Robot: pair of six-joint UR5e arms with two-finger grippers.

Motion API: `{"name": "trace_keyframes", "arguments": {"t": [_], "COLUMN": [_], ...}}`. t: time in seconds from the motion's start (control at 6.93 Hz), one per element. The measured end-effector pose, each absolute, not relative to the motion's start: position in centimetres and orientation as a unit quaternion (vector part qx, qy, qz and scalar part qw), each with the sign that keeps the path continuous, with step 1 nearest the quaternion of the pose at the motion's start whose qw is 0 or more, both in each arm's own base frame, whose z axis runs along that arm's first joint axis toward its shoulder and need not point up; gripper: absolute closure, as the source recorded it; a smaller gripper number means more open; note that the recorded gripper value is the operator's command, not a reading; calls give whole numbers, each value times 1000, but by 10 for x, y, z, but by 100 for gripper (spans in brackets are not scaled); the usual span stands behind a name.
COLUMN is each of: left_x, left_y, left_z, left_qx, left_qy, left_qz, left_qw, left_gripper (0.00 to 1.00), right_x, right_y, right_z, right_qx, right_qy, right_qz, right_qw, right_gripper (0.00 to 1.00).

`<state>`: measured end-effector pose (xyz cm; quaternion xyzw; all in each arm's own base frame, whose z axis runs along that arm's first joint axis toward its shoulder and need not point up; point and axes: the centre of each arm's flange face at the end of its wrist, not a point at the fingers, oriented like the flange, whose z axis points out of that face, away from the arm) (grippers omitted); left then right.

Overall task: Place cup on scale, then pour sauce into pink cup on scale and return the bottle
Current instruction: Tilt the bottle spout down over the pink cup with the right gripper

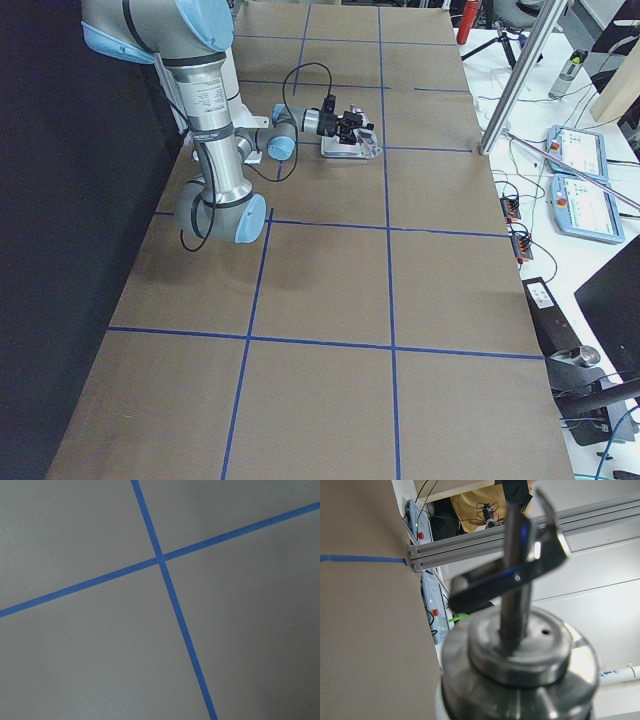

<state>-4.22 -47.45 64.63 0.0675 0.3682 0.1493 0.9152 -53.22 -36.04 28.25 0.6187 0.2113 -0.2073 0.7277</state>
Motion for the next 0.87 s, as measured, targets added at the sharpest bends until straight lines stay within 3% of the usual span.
{"name": "trace_keyframes", "arguments": {"t": [0.87], "left_x": [-45], "left_y": [-478], "left_z": [646], "left_qx": [70], "left_qy": [358], "left_qz": [150], "left_qw": [919], "left_gripper": [0], "right_x": [-528], "right_y": [-363], "right_z": [281], "right_qx": [574], "right_qy": [368], "right_qz": [-297], "right_qw": [668], "right_gripper": [100]}}
